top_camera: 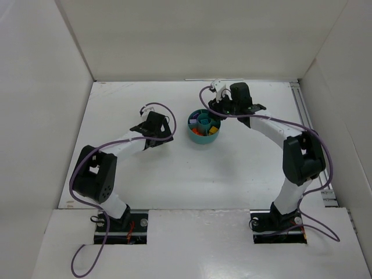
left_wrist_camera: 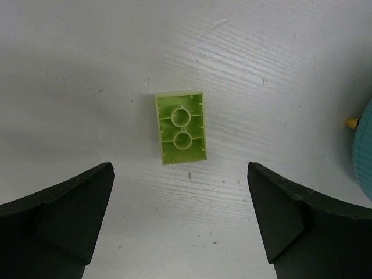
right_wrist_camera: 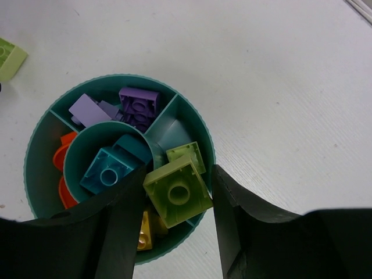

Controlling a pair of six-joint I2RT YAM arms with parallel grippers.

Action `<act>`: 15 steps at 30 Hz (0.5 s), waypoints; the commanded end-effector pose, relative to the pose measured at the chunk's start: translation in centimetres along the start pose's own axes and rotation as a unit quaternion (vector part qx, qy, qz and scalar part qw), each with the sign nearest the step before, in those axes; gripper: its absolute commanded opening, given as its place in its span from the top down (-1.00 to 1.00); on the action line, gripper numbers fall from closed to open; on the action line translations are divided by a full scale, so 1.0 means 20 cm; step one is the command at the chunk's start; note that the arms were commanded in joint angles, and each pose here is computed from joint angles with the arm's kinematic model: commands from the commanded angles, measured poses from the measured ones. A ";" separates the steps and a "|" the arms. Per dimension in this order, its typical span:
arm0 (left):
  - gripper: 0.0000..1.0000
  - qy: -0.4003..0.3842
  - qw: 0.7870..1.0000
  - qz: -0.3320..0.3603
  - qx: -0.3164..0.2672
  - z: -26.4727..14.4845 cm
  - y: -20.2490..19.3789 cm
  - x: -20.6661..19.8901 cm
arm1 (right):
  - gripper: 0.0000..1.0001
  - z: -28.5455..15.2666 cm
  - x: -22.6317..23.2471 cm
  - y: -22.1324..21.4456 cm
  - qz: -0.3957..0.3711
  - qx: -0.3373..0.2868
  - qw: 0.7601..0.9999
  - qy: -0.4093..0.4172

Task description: Sort the legos into containers by color

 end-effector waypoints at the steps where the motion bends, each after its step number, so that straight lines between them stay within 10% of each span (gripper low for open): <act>1: -0.95 -0.007 1.000 -0.005 -0.014 0.00 0.06 -0.03 | -0.05 0.01 -0.03 0.09 -0.006 -0.031 0.999 0.004; 7: -0.86 -0.007 1.000 -0.005 -0.014 0.01 0.06 -0.03 | -0.57 0.03 -0.04 0.10 -0.007 -0.036 0.999 0.007; 15: -0.69 -0.010 1.000 -0.006 -0.017 0.02 0.06 -0.04 | -0.62 -0.06 -0.02 0.18 -0.016 -0.057 0.998 0.005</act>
Point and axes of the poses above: each gripper's point midway between its finger pads, its own z axis out along the fingers, its own x axis along the line the jaws close on, y = z × x, the point moved 3 cm from there along -z, back along the fingers, and after that the axes turned 3 degrees about -z, right-handed, at the moved point
